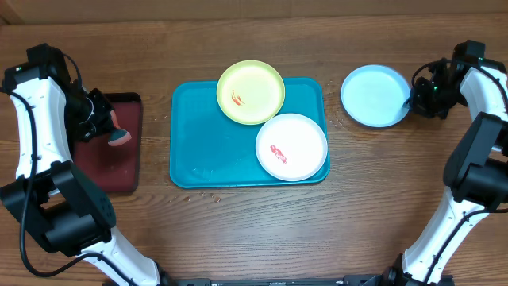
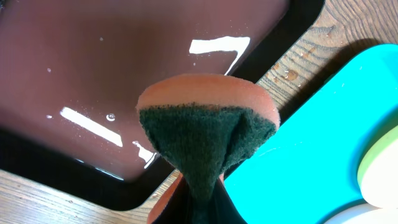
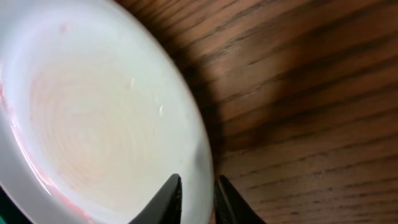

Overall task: Clean dirty plates on tray and stack at the side
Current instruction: 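Carry the light blue plate right and set it on the table, then reach the right gripper to the yellow plate and pull it onto the tray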

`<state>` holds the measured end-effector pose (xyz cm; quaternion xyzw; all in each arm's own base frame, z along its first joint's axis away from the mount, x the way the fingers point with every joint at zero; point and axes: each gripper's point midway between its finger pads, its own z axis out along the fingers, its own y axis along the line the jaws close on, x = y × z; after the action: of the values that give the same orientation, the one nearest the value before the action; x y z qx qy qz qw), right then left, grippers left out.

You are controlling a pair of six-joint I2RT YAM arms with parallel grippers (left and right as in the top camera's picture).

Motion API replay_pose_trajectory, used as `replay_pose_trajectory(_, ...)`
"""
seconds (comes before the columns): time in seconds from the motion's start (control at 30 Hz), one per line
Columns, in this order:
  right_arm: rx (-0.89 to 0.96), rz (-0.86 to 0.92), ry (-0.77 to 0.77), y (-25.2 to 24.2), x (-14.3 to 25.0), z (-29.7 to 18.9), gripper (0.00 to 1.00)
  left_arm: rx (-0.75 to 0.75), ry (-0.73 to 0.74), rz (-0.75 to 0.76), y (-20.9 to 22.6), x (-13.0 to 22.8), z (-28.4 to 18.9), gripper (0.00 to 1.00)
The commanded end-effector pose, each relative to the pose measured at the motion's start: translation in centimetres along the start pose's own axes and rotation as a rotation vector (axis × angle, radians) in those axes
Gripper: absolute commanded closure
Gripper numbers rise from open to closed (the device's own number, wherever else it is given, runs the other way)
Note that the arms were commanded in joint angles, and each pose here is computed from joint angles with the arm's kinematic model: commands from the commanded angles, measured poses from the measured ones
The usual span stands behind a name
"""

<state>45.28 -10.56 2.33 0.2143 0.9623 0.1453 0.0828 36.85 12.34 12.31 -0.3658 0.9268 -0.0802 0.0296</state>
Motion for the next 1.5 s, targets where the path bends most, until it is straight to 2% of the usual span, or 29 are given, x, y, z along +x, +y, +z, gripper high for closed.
replay_pose_trajectory(0.0, -0.017, -0.002, -0.013, 0.9, -0.3, -1.0, 0.72, 0.014, -0.003, 0.030, -0.4, -0.1, -0.1, 0.96)
replay_pose_trajectory(0.23, -0.163, -0.048, -0.095, 5.8, -1.8, -7.9, 0.56, 0.014, -0.004, 0.030, -0.4, -0.1, -0.1, 0.96)
replay_pose_trajectory(0.37, -0.349, -0.193, -0.189, 11.9, -2.8, -12.1, 0.44, 0.016, -0.007, 0.033, -0.5, -0.2, -0.1, 0.96)
replay_pose_trajectory(0.5, -0.413, -0.374, -0.273, 17.7, -3.3, -12.2, 0.31, 0.016, -0.007, 0.046, -1.0, 0.0, 0.0, 0.96)
replay_pose_trajectory(0.6, -0.421, -0.541, -0.312, 22.5, -2.5, -10.6, 0.31, 0.016, -0.005, 0.061, -1.5, 0.2, 0.1, 0.96)
replay_pose_trajectory(0.7, -0.325, -0.639, -0.368, 26.5, -2.1, -7.9, 0.28, 0.019, -0.007, 0.080, -2.2, 0.4, 0.2, 0.96)
replay_pose_trajectory(0.9, -0.185, -0.816, -0.432, 32.4, -0.1, -1.7, 0.28, 0.020, -0.005, 0.125, -3.6, 1.1, 0.4, 0.96)
replay_pose_trajectory(0.97, -0.154, -0.855, -0.434, 33.9, 1.0, 0.7, 0.24, 0.021, -0.005, 0.149, -4.0, 1.3, 0.5, 0.96)
replay_pose_trajectory(1.13, -0.077, -0.907, -0.470, 35.6, 2.1, 3.4, 0.23, 0.025, -0.008, 0.181, -5.1, 1.7, 0.7, 0.96)
replay_pose_trajectory(1.47, -0.130, -0.962, -0.362, 35.6, 4.6, 6.8, 0.39, 0.033, -0.017, 0.225, -6.7, 2.2, 0.9, 0.96)
